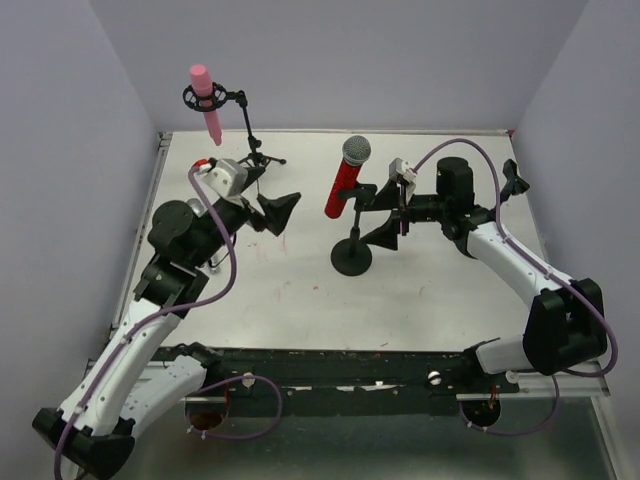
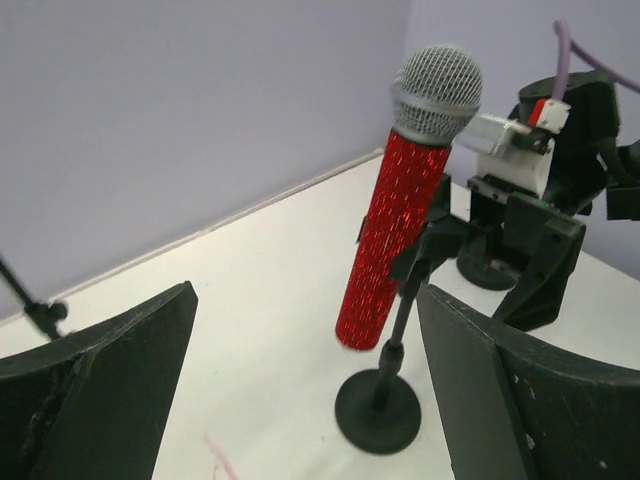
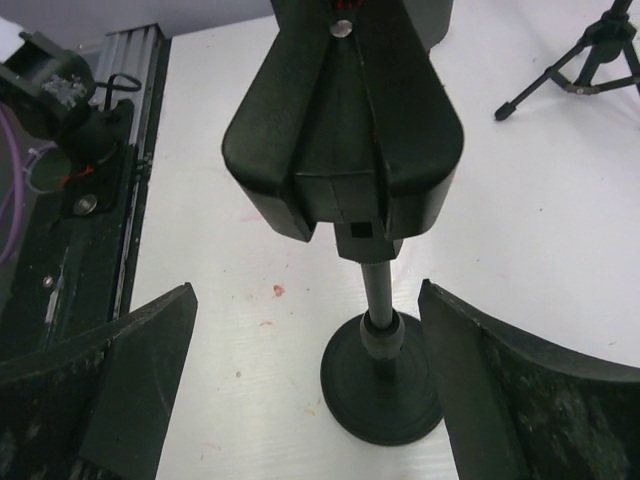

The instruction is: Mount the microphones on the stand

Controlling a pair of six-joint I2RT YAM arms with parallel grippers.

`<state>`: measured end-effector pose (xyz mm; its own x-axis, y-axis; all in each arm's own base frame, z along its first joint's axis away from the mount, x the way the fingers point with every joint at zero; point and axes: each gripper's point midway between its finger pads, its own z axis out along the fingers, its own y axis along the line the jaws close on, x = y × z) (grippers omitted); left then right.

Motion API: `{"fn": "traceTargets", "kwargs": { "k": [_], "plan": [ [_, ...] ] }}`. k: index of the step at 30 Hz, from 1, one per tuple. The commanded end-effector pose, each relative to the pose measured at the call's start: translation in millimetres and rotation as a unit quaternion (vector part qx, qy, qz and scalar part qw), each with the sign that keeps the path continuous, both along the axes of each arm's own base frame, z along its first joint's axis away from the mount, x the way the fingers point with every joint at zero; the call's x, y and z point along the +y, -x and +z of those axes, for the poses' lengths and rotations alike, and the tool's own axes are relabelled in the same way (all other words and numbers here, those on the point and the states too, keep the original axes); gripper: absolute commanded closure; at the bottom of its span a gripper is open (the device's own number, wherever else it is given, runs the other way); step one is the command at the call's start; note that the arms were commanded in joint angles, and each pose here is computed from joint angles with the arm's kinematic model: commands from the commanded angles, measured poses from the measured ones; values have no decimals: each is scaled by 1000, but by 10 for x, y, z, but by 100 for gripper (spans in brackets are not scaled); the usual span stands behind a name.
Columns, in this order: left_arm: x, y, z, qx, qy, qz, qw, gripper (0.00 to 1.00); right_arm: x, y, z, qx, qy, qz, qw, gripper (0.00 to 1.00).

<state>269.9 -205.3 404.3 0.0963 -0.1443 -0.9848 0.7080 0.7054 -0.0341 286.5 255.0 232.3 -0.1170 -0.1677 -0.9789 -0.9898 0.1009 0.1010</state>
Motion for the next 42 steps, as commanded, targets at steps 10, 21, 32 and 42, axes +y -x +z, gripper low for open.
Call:
{"fn": "traceTargets", "kwargs": {
  "k": [10,21,32,42],
  "plan": [
    [952,572,-1385,76,-95,147,982,1,103,-287,-156,-27,-18,-28,999,20],
    [1098,581,-1448,60,-86,182,978,1,262,-339,-317,0,-3,1,1000,46],
    [1135,611,-1376,46,-74,189,978,1,481,-588,-33,-36,-8,51,998,97],
    [1391,587,-1344,26,-70,254,964,1,1063,-1903,176,-82,15,-44,996,98]
  ]
}}
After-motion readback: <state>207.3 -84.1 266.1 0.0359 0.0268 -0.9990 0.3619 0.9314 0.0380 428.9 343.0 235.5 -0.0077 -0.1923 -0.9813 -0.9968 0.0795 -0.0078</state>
